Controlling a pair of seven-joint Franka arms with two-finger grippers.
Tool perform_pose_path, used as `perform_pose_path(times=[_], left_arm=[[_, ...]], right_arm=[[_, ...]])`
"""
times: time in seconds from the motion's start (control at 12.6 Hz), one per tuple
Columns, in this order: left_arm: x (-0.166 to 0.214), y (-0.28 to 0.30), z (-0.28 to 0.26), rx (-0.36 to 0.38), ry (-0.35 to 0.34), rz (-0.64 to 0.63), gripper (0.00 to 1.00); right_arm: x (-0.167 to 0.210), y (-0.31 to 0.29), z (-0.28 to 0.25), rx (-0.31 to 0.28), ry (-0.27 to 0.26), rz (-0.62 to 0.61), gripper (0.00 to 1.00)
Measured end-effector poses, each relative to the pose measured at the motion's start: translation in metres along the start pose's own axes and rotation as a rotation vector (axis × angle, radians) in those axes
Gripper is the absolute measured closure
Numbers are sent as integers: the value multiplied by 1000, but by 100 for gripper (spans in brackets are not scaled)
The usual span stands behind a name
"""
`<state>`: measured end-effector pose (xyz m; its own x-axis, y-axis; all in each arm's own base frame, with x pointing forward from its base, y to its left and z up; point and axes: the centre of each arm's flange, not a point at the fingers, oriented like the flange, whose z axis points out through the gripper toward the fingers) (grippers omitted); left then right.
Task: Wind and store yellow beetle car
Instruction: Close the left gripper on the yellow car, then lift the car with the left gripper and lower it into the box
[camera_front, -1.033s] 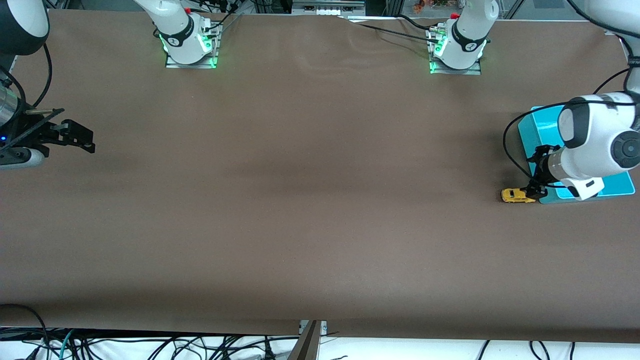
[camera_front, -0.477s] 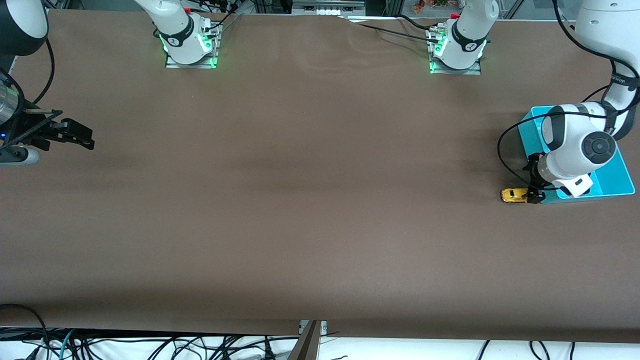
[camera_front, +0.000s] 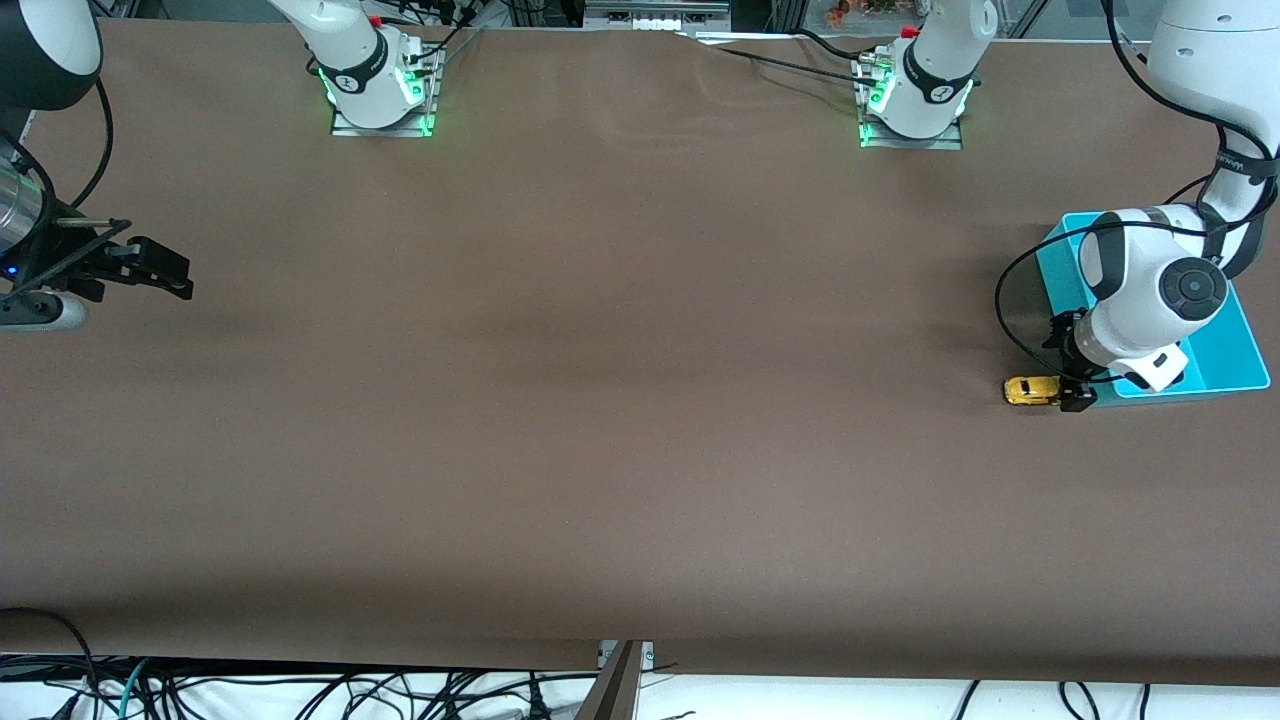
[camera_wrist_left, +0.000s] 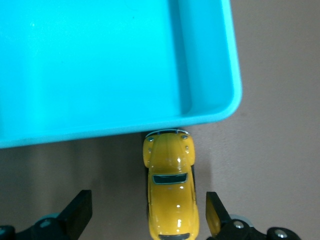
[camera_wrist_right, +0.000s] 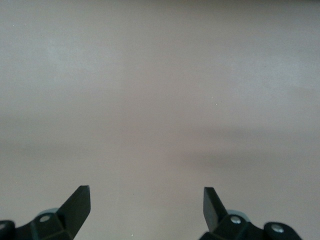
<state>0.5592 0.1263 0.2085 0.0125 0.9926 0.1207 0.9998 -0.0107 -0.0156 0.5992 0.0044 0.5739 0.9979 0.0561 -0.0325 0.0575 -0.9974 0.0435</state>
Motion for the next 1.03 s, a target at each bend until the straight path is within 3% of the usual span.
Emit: perform_pose_path(times=[0.48,0.64,0.95,1.03], left_arm=[[-3,3,20,-33,-4,-33,0],[-5,3,27,-33,-6,-36,7],[-3,8,21,-49,-4,-44,55],[-3,10,16,-60,-2,-53,55]], right_arm=[[0,2,0,0,0,4,0],[0,2,0,0,0,4,0],[0,3,0,0,1,4,0],[0,3,0,0,1,5,0]])
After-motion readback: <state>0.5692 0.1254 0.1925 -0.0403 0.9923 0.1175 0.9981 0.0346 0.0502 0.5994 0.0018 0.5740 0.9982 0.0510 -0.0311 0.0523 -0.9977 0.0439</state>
